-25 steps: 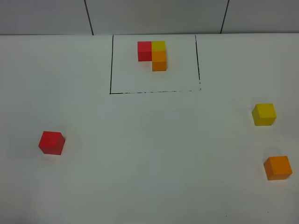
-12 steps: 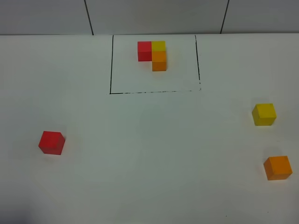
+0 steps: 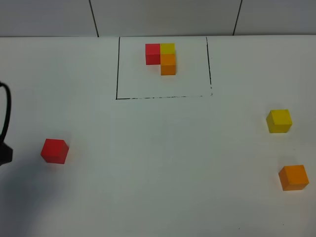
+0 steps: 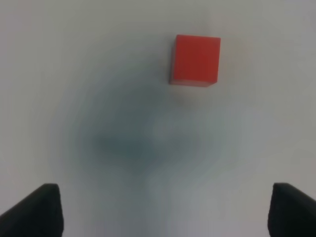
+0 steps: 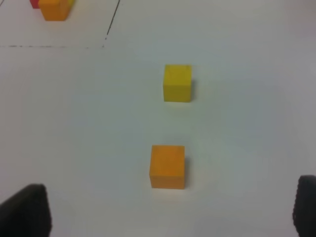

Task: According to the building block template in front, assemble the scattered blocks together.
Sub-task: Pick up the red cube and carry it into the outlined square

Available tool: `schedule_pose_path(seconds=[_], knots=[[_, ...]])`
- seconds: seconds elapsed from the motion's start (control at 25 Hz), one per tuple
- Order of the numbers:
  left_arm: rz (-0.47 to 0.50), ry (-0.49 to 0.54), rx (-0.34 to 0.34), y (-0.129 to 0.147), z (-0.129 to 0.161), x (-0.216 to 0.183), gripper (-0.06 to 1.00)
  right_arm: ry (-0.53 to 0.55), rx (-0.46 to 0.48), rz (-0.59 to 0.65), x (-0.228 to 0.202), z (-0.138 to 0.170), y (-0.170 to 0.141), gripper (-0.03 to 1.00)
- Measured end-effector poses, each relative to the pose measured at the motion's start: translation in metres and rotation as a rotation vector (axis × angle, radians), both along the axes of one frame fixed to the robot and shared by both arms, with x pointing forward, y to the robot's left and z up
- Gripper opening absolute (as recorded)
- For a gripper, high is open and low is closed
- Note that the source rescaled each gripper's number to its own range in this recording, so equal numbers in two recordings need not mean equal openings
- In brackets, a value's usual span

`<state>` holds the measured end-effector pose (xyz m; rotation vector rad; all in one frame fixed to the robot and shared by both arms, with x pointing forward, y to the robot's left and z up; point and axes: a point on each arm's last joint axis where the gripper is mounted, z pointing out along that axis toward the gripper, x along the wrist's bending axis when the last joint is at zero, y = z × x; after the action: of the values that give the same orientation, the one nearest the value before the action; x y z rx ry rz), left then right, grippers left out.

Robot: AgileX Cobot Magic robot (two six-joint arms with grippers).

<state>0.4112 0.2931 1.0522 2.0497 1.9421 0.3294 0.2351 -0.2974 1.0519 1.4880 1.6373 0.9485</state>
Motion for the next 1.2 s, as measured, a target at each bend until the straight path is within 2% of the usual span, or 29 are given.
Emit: schedule_pose_path(seconds=[0.2,0.48,0.68,0.84,1.04,1.2], knots=[[0.004,0.147,-0.018,-0.003,-0.014,0.052,0.84,0.0,0.0,0.0,0.0,0.0,0.0,1.0],[0.01,0.25,0.01,-0.002,-0.047,0.08,0.84,0.0,0.0,0.0,0.0,0.0,0.0,1.0],[-0.053,0.232,0.021,-0.022,-0.057,0.089,0.84,0.0,0.0,0.0,0.0,0.0,0.0,1.0],[-0.05,0.202,0.036,-0.032,-0.061,0.094,0.84,0.0,0.001,0.0,0.0,0.0,0.0,1.0],[-0.028,0.227,0.044,-0.032,-0.074,0.1,0.84,0.0,0.002,0.001,0.0,0.0,0.0,1.0],[-0.052,0.258,0.051,-0.041,-0.088,0.105,0.84,0.0,0.001,0.002,0.0,0.0,0.0,1.0]])
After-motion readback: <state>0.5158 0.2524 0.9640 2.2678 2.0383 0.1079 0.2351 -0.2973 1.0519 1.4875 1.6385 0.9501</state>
